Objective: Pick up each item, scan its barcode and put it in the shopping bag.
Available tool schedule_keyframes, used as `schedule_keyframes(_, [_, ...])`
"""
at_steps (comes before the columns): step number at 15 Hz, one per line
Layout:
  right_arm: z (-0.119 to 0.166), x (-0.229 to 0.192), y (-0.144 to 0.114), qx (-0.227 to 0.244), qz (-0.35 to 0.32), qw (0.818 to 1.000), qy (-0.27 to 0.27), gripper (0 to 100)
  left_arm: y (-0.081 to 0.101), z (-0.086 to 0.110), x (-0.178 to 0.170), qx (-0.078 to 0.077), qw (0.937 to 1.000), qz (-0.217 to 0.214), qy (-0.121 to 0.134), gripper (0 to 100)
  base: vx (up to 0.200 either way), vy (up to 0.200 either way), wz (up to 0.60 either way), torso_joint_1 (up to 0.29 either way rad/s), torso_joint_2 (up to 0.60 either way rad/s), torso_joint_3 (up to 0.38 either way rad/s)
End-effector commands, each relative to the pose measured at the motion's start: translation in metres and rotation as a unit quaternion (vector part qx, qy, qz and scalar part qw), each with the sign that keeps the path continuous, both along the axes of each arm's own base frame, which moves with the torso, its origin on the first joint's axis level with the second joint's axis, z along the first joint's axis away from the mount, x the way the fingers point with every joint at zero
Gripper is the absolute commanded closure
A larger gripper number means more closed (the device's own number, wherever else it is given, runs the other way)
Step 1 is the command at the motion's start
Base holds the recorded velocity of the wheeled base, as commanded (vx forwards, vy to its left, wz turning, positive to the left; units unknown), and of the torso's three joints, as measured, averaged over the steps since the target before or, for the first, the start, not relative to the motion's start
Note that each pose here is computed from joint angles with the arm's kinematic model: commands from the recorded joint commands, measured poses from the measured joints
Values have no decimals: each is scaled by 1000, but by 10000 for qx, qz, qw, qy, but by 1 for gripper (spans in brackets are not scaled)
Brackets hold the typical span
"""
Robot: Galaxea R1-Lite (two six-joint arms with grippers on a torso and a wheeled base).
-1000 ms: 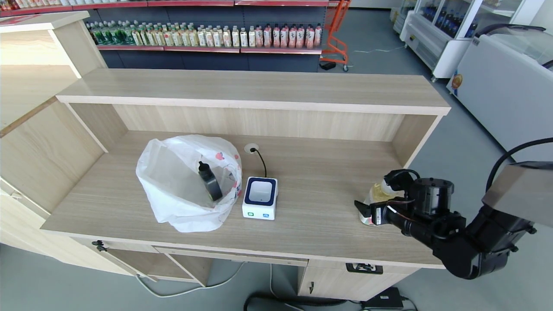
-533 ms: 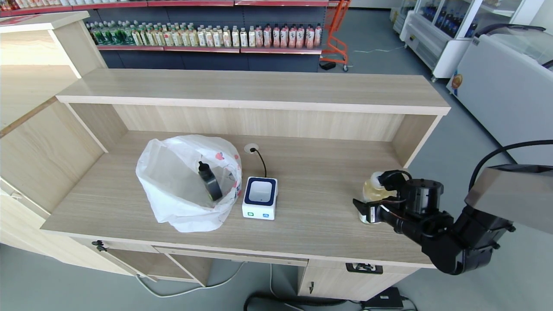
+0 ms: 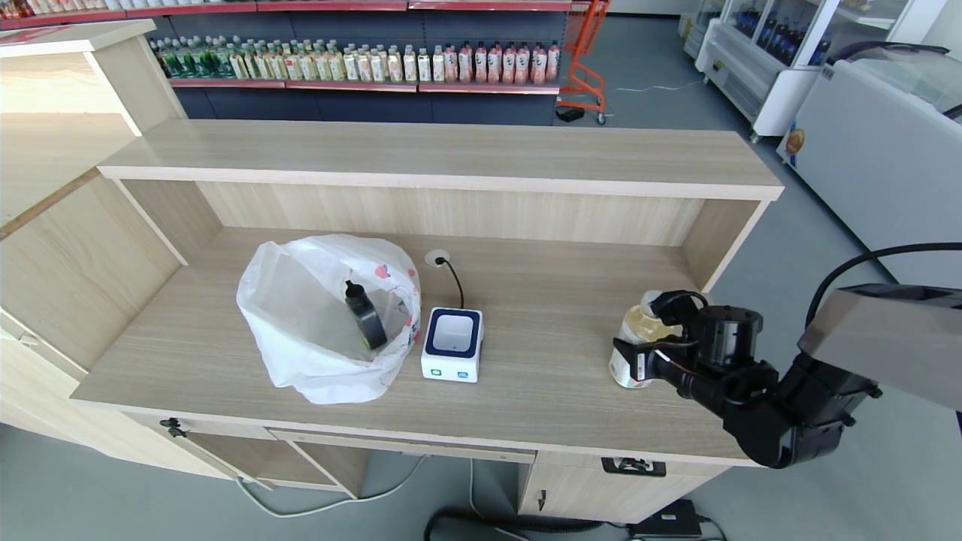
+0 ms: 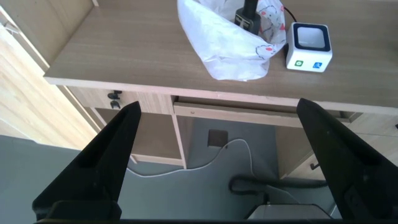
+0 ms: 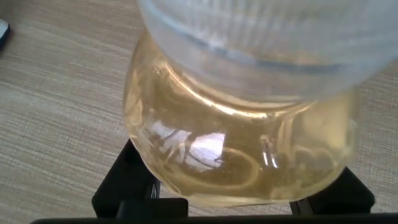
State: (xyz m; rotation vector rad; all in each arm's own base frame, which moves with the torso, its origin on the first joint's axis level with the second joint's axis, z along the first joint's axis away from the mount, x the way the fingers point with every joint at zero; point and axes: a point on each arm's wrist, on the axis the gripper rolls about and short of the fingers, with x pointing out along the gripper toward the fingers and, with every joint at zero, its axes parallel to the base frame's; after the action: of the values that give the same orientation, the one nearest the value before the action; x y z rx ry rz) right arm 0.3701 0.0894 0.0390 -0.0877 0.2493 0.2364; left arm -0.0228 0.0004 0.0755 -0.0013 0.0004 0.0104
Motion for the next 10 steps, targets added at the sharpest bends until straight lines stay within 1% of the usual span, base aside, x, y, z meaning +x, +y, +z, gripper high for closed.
schedule_keyframes(1, [0, -1, 0, -46, 18, 10000, -1, 100, 0, 0, 0, -1, 10000, 2, -2, 0, 0, 0, 0, 0, 0, 0])
schedule_keyframes(2, [1, -3, 0, -59, 29, 10000, -4, 100, 0, 0, 0, -1, 10000, 2, -2, 0, 0, 0, 0, 0, 0, 0])
schedule_keyframes(3, [6, -4, 1, 34, 110, 9999, -37, 100, 0, 0, 0, -1, 10000, 2, -2, 0, 0, 0, 0, 0, 0, 0])
schedule_keyframes(5, [24, -16, 0, 557, 561, 9969, -27, 100, 0, 0, 0, -1, 10000, 2, -2, 0, 0, 0, 0, 0, 0, 0])
schedule_keyframes(6, [43, -32, 0, 1079, 1035, 9887, 59, 100, 0, 0, 0, -1, 10000, 2, -2, 0, 0, 0, 0, 0, 0, 0])
schedule_keyframes(7, [54, -47, -1, 1428, 1458, 9788, 167, 100, 0, 0, 0, -1, 10000, 2, -2, 0, 0, 0, 0, 0, 0, 0])
schedule_keyframes(8, [65, -63, -2, 1764, 1942, 9644, 321, 100, 0, 0, 0, -1, 10000, 2, -2, 0, 0, 0, 0, 0, 0, 0])
schedule_keyframes(10, [76, -90, 2, 2202, 2576, 9390, 595, 100, 0, 0, 0, -1, 10000, 2, -2, 0, 0, 0, 0, 0, 0, 0])
